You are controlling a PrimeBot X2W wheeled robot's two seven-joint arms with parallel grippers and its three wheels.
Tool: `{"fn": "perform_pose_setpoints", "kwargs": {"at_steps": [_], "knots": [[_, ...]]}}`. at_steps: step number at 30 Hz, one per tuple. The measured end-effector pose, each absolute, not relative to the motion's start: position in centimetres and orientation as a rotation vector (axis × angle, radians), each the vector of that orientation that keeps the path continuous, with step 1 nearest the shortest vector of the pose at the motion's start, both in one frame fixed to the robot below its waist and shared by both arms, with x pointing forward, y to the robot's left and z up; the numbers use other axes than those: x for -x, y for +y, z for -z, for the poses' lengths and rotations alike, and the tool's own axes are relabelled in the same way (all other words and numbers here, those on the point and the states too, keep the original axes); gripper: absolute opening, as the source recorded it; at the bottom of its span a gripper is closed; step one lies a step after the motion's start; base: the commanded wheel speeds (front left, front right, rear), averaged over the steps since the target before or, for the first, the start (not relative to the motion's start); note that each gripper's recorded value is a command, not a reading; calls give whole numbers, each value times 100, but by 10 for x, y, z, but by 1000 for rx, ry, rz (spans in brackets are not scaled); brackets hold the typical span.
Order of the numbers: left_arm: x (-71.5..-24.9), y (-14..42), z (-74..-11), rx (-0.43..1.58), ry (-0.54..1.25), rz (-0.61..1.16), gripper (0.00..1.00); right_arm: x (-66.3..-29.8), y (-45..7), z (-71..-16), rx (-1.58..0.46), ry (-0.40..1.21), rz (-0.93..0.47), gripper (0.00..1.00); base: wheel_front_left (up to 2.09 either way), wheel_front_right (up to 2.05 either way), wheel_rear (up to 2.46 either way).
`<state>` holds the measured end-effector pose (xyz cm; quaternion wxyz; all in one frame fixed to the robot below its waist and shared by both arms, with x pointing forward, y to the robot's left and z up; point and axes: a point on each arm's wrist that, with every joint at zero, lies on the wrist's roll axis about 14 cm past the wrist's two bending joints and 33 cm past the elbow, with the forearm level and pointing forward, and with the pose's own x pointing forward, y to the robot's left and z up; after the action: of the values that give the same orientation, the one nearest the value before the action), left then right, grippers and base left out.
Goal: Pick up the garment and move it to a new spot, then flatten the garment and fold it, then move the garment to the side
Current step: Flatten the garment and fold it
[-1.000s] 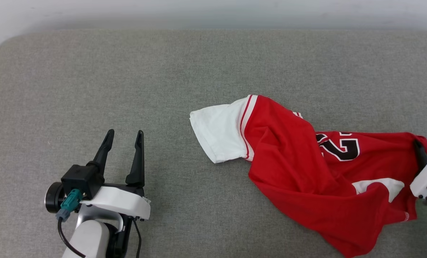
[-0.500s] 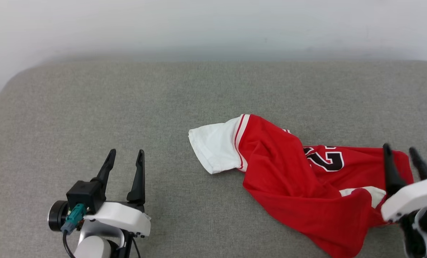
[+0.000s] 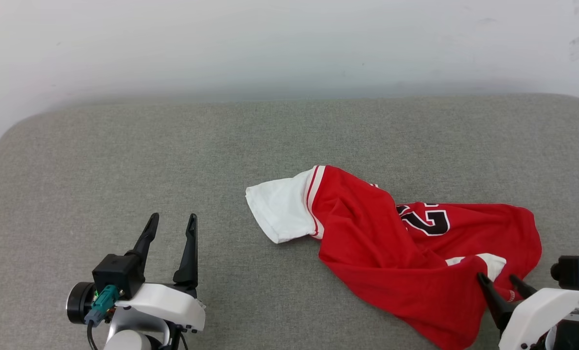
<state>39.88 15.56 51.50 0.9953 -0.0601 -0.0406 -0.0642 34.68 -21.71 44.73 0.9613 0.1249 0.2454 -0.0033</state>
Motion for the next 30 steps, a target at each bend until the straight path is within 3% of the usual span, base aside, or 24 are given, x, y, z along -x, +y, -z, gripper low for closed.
{"fn": "perform_pose_setpoints", "kwargs": {"at_steps": [11, 12, 14, 23, 30], "knots": [[-403, 155, -509, 117, -62, 136, 100, -357, -192, -428, -238, 664, -131, 100, 0, 0, 0], [-403, 156, -509, 117, -60, 133, 100, -358, -188, -427, -237, 670, -147, 84, 0, 0, 0], [-403, 159, -507, 117, -56, 127, 100, -358, -180, -425, -245, 689, -175, 0, 0, 0, 0], [-402, 162, -507, 118, -57, 115, 100, -366, -152, -463, -176, 564, -288, 0, 0, 0, 0], [-401, 159, -512, 119, -73, 123, 100, -329, -109, -460, -176, 634, -417, 0, 0, 0, 0]]}}
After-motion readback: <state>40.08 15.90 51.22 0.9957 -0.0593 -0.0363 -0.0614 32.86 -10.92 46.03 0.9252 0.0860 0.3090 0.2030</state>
